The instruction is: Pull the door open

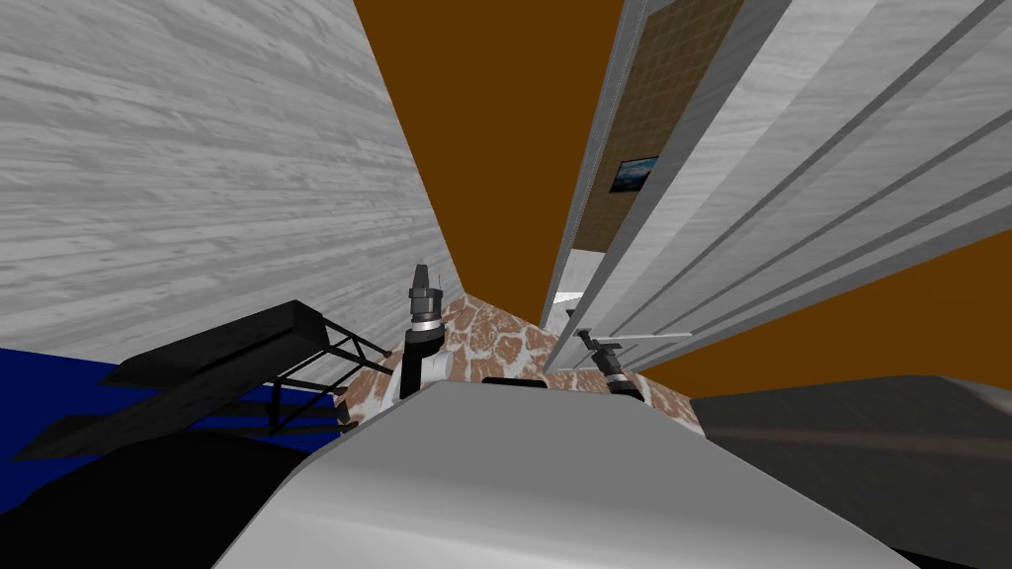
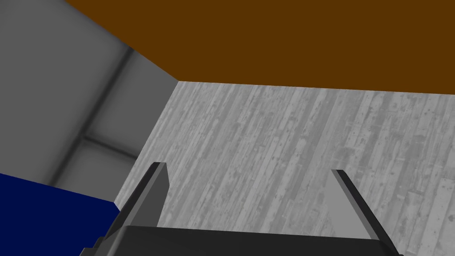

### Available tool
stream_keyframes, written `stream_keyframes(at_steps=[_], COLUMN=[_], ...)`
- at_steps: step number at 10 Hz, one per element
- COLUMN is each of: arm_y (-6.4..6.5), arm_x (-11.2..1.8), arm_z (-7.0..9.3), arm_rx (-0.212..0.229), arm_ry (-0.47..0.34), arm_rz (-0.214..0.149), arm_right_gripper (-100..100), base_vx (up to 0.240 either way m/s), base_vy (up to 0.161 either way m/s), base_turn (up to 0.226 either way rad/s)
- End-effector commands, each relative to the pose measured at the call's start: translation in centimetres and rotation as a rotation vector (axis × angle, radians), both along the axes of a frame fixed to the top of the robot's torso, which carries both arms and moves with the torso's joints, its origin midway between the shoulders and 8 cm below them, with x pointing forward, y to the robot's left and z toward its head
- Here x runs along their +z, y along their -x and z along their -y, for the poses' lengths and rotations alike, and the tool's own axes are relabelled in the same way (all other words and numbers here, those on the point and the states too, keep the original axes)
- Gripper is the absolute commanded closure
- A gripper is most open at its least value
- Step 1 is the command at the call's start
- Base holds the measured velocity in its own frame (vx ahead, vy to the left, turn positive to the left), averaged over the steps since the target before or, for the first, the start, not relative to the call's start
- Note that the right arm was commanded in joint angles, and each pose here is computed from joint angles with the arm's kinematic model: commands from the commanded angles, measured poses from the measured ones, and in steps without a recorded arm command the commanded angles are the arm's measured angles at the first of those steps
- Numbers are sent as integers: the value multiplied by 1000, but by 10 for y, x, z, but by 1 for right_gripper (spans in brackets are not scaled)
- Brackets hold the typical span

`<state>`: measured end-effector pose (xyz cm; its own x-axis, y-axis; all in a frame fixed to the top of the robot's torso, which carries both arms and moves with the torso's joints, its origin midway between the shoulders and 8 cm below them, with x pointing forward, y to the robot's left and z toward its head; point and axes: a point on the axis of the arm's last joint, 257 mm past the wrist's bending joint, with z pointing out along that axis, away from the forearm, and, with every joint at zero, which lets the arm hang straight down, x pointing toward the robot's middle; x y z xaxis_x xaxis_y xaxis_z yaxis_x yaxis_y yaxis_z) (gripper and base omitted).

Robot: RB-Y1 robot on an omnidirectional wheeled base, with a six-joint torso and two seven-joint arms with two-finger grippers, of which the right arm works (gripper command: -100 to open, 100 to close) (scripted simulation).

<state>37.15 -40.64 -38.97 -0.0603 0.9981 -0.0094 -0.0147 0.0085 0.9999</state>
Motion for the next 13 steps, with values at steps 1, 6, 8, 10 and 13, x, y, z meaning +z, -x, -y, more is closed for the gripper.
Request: stream_keyframes(at_steps=[1, 6, 8, 10, 13], arm_y=[-7, -32, -32, -42, -46], arm_x=[-7, -5, -5, -4, -4], arm_z=[-18, -37, -37, -45, -48], arm_rx=[21, 35, 35, 42, 44], arm_ry=[-9, -9, -9, -9, -8], arm_rz=[-10, -12, -12, -13, -14], arm_right_gripper=[100, 100, 100, 100, 100], base_vx=[-188, -131, -90, -56, -83], base_vy=[-98, -70, -49, -26, -88], base_turn=[83, 57, 22, 15, 55])
